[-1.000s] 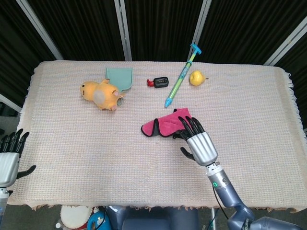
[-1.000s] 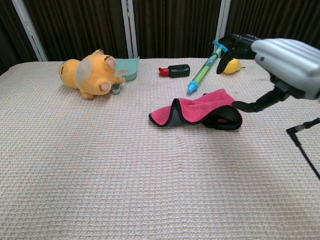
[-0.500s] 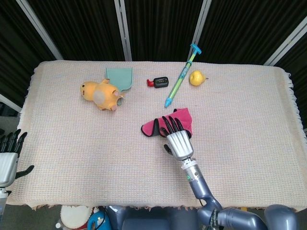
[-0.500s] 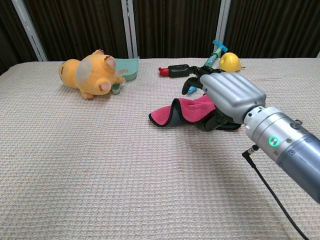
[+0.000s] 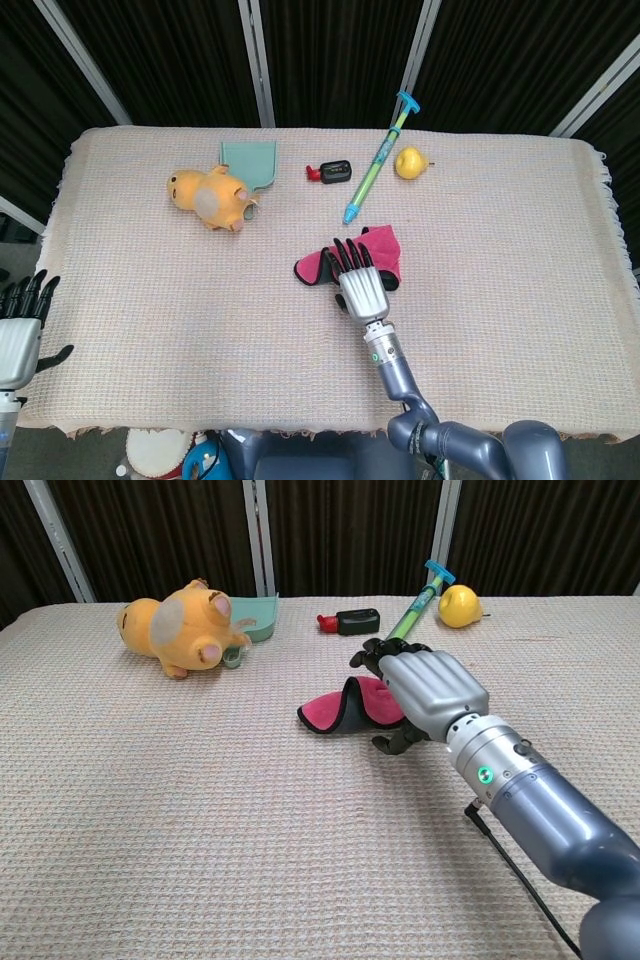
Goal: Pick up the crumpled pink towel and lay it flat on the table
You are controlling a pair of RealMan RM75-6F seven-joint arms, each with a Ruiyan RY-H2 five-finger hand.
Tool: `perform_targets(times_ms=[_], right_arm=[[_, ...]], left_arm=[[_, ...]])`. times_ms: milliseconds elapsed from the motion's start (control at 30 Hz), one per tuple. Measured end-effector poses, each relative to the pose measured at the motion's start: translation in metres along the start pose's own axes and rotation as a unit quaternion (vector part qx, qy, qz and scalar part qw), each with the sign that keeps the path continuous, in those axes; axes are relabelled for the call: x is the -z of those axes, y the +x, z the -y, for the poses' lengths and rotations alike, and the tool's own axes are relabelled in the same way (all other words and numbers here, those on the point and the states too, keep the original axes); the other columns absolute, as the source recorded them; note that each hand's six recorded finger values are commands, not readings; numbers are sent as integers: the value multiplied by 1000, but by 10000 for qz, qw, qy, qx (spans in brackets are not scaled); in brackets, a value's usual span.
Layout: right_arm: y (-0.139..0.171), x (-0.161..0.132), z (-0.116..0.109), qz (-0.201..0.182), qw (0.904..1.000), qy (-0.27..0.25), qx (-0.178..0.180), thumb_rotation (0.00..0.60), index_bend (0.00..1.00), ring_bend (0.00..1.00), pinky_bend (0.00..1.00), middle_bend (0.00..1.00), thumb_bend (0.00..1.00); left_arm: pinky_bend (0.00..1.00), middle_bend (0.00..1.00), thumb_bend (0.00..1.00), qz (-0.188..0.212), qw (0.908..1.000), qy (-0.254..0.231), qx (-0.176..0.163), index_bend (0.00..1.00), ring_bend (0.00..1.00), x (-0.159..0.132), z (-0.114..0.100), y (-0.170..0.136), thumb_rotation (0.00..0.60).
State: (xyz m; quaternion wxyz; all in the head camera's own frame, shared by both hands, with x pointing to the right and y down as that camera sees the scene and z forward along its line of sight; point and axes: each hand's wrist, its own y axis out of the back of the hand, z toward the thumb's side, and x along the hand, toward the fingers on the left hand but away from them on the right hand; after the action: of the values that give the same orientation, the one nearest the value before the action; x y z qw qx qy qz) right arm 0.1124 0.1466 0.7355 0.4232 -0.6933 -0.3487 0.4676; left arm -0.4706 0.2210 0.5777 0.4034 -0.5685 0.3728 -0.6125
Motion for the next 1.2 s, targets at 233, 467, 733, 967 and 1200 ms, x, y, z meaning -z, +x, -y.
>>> perform_targets(times_ms=[233, 467, 733, 967, 1200], right_arm=[[-7, 6, 11, 151, 9999, 15, -22, 600, 120, 30, 103, 80, 297], [-13, 8, 10, 210, 9997, 2, 142, 600, 120, 30, 103, 80, 297], [-17, 12, 1, 250, 9990, -17, 383, 600, 152, 29, 103, 80, 298], [-17, 14, -4, 221, 9986, 16, 472, 600, 194, 30, 103, 80, 367], [-17, 13, -9, 231, 9980, -77, 579, 600, 264, 30, 103, 80, 414]], left_arm=[[69, 0, 0, 3, 10000, 16, 28, 0, 0, -2, 3, 1, 600], [69, 0, 0, 45, 10000, 19, -12, 0, 0, -5, 3, 1, 600], [69, 0, 0, 83, 10000, 7, -41, 0, 0, -7, 2, 0, 600], [69, 0, 0, 105, 9999, -14, -49, 0, 0, -9, 1, -1, 600], [69, 0, 0, 106, 9999, -44, -71, 0, 0, -9, 0, -1, 600]])
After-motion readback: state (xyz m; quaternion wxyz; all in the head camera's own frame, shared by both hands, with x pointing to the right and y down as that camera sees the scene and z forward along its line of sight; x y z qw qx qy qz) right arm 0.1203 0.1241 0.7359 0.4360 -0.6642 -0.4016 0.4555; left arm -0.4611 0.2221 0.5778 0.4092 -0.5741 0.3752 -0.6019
